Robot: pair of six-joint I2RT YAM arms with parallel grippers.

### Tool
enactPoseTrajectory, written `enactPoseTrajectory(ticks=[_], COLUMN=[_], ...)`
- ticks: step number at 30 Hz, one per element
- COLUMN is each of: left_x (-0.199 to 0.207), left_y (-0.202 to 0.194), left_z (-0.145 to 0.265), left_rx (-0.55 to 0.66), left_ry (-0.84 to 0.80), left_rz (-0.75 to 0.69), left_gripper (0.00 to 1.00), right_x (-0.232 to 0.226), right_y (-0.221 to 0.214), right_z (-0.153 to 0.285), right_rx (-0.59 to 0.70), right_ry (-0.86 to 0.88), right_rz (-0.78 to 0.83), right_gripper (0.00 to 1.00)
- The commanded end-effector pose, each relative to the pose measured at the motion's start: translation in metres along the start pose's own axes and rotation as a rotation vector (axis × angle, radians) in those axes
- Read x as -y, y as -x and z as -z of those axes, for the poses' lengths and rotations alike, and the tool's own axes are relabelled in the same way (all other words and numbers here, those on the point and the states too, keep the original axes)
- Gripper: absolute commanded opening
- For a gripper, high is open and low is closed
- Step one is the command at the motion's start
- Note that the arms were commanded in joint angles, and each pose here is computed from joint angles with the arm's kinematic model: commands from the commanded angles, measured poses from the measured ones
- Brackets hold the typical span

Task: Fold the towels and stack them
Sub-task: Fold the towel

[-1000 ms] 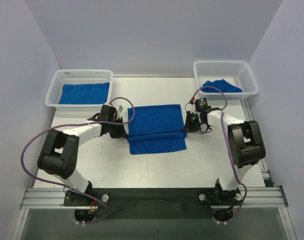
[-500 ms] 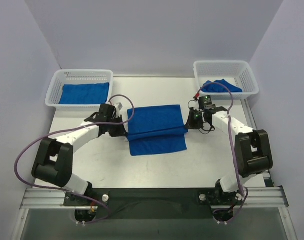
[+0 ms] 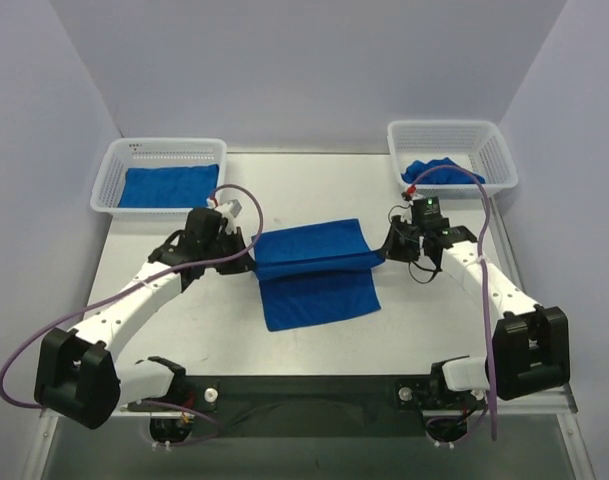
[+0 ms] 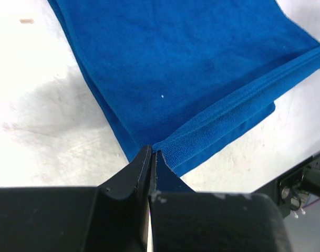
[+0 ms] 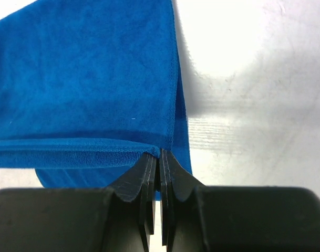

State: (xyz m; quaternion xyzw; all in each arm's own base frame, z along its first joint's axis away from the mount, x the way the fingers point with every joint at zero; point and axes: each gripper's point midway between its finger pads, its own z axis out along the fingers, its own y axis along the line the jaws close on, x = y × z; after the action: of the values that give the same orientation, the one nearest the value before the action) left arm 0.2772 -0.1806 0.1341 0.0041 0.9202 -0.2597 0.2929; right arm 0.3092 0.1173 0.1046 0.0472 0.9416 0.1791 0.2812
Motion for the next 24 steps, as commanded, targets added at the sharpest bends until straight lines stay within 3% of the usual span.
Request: enactPoseTrajectory(ticks=[1,7,13,20,24], left_x=[-0.016,-0.042,-0.051,-0.069,-0.074], left_y=[-0.035,-0.072,-0.076,-0.067,-0.034], left_z=[-0.005,-0.035,-0.057,-0.084,-0.101], left_rx=[-0.066,-0.147,-0.163,-0.201,-0.172], left_ry=[0.071,0.138,0.169,0.262,0.283], left_rz=[0.04,0.122,0.151,0.112,0.099], left_gripper=[0.0,0.0,0.0,0.0,0.0], right_x=[0.032,0.039,0.035,0.04,0.043], right_y=[-0.019,-0.049,-0.064,-0.074,-0.067], right_z=[0.0,-0.023,-0.042,-0.065,-0.078], right_rx=[-0.035,-0.142,-0.207,-0.251,-0.239], right_ry=[-0.135,-0.134,-0.101,-0.109,-0.12], right_rz=[-0.021,-0.061,-0.074,-0.116,-0.146], right_gripper=[0.0,0.0,0.0,0.0,0.0])
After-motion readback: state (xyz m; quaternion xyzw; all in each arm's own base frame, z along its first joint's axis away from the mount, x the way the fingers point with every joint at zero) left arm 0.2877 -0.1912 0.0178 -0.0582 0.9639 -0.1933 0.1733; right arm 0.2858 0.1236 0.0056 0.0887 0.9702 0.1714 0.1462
